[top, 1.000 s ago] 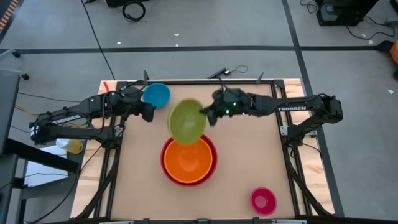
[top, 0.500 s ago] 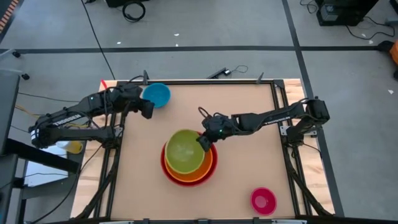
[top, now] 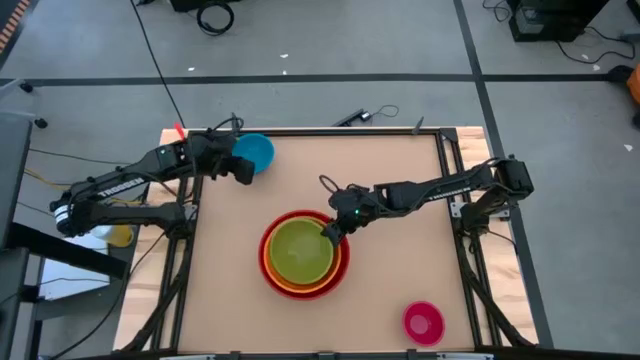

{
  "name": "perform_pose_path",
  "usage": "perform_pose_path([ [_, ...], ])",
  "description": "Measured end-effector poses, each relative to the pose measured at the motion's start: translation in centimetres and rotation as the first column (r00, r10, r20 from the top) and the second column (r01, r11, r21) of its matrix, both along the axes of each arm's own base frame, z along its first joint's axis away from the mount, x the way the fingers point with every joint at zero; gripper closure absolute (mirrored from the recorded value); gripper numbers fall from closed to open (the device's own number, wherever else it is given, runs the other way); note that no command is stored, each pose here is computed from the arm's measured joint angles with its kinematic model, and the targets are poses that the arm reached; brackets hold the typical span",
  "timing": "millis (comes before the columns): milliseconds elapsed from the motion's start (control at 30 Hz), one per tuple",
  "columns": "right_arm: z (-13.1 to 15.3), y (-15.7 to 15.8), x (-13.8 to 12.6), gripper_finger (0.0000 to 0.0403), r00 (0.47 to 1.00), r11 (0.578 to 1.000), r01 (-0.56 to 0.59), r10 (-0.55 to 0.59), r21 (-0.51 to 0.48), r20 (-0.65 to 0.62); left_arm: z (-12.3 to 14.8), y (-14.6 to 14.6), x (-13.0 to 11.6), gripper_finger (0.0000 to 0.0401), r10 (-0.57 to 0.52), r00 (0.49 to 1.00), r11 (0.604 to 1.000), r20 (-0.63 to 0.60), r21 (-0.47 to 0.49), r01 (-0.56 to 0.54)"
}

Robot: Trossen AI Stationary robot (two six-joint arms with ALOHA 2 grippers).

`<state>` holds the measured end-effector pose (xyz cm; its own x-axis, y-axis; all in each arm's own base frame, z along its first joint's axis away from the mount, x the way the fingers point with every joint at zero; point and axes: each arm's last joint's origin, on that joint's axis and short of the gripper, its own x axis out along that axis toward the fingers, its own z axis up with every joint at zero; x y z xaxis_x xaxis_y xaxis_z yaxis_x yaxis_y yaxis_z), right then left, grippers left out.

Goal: Nest bowls inside each other
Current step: Stack the green bowl into the orange bowl, then stack the blue bowl into the green bowl

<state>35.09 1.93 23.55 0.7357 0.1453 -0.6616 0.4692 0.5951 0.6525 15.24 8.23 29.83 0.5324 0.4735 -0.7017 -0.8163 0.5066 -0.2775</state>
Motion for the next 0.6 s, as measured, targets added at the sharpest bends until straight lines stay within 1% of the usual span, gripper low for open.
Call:
perform_pose_path([
  [67,0.6,-0.8,-0.5,0.025,0.998,0.998,0.053,-0.053,0.037,-0.016,-0.2,0.1,0.3,0.0245,-0.002,1.0,1.0,-0.013,-0.005,0.002],
  [133,1.5,-1.5,-1.1,0.0235,0.995,0.994,0.097,-0.096,0.049,-0.01,-0.4,0.3,0.6,0.0245,-0.04,0.998,0.999,-0.048,0.019,0.041],
  [200,3.1,-2.3,-1.9,0.0228,0.988,0.989,0.146,-0.147,0.033,0.04,-0.7,0.5,1.0,0.0245,-0.083,0.992,0.995,-0.09,0.044,0.087],
  [233,3.9,-2.7,-2.4,0.0227,0.983,0.985,0.171,-0.173,0.025,0.069,-0.9,0.8,1.2,0.0245,-0.084,0.991,0.995,-0.1,0.046,0.089],
  [333,6.1,-4.0,-3.8,0.0228,0.962,0.972,0.235,-0.23,-0.019,0.147,-1.7,2.3,1.3,0.0245,-0.032,0.989,0.999,-0.144,0.025,0.036],
  [400,7.0,-4.7,-4.6,0.0228,0.949,0.96,0.277,-0.266,-0.048,0.17,-2.4,3.8,1.1,0.0245,0.013,0.981,1.0,-0.192,0.02,-0.01],
  [467,7.7,-5.3,-5.3,0.0228,0.936,0.949,0.312,-0.297,-0.055,0.188,-3.3,5.7,0.6,0.0245,0.063,0.966,0.998,-0.249,0.007,-0.063],
  [533,8.0,-5.6,-5.7,0.0228,0.931,0.945,0.322,-0.306,-0.054,0.198,-4.5,7.6,0.1,0.0245,0.11,0.947,0.992,-0.303,-0.026,-0.124],
  [600,8.0,-5.7,-5.7,0.0228,0.931,0.944,0.325,-0.309,-0.055,0.194,-5.8,9.3,-0.4,0.0245,0.11,0.934,0.985,-0.34,-0.087,-0.148],
])
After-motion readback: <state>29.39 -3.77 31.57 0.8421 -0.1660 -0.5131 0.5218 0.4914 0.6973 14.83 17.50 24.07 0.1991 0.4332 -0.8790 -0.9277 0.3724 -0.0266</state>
